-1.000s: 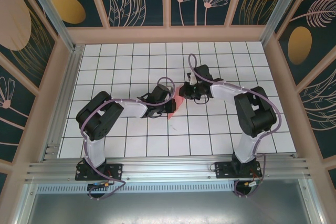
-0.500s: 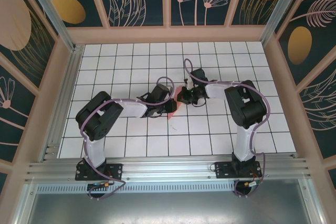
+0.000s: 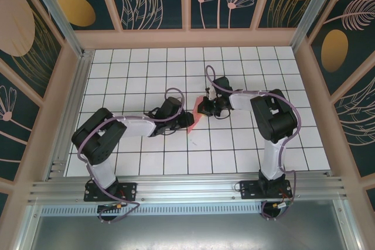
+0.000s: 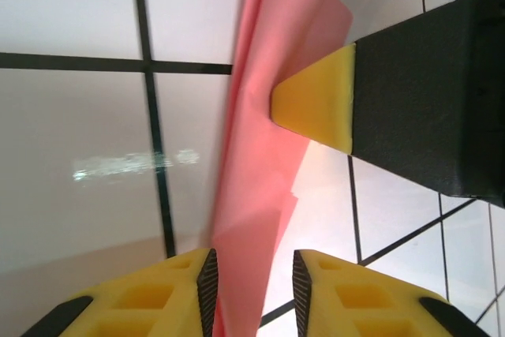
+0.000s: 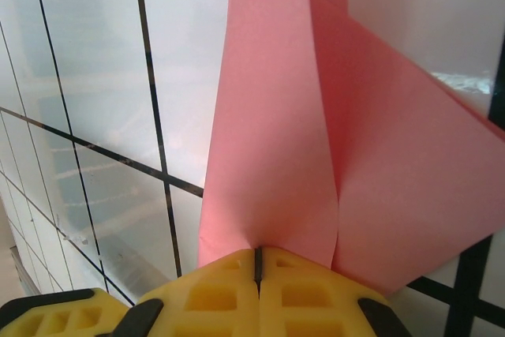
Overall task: Fold a paper plane with a square sheet of paper (pick it up from the middle)
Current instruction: Fold the wing for the fifth time at the center of the table.
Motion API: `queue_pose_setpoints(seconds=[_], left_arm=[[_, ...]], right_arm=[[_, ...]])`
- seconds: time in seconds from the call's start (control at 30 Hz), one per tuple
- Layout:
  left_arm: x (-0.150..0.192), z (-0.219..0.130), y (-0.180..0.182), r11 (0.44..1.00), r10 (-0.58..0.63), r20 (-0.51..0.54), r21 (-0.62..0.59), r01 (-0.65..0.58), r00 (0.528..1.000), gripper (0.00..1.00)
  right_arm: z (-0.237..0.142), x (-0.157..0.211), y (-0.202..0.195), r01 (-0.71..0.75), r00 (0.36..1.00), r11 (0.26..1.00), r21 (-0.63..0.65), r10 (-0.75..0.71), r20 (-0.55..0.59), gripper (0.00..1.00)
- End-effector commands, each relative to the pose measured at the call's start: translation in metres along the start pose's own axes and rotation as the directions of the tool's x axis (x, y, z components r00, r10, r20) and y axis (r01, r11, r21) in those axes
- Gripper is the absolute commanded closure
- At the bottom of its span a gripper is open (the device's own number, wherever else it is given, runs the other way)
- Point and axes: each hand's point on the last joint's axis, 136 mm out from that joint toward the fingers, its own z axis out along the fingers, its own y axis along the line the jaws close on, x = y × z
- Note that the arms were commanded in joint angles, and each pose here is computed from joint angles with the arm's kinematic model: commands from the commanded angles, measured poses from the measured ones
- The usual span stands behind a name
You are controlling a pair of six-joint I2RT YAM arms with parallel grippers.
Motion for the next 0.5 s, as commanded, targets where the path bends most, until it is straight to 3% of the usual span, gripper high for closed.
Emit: queue_pose_setpoints(seconds=[0.0,0.2,0.47], left_arm=[[-0.005,-0.018,-0.003,0.995,0.085,0.059,-0.048,-0.082,0.995,0.65],[0.021,-0.016,0.014,0.966,0.188,-0.022,-0.175,-0.189,0.982,0.60],[0.021,-0.003,0.015,0.953,0.223,-0.056,-0.196,-0.230,0.973,0.70]], right_arm=[[0.013,0.014,-0.027,-0.043,0.998,0.997,0.065,0.046,-0.040,0.96],[0.015,0.016,-0.030,-0.048,0.998,0.996,0.071,0.051,-0.046,0.96],[0.016,0.015,-0.031,-0.049,0.998,0.996,0.072,0.053,-0.047,0.96]])
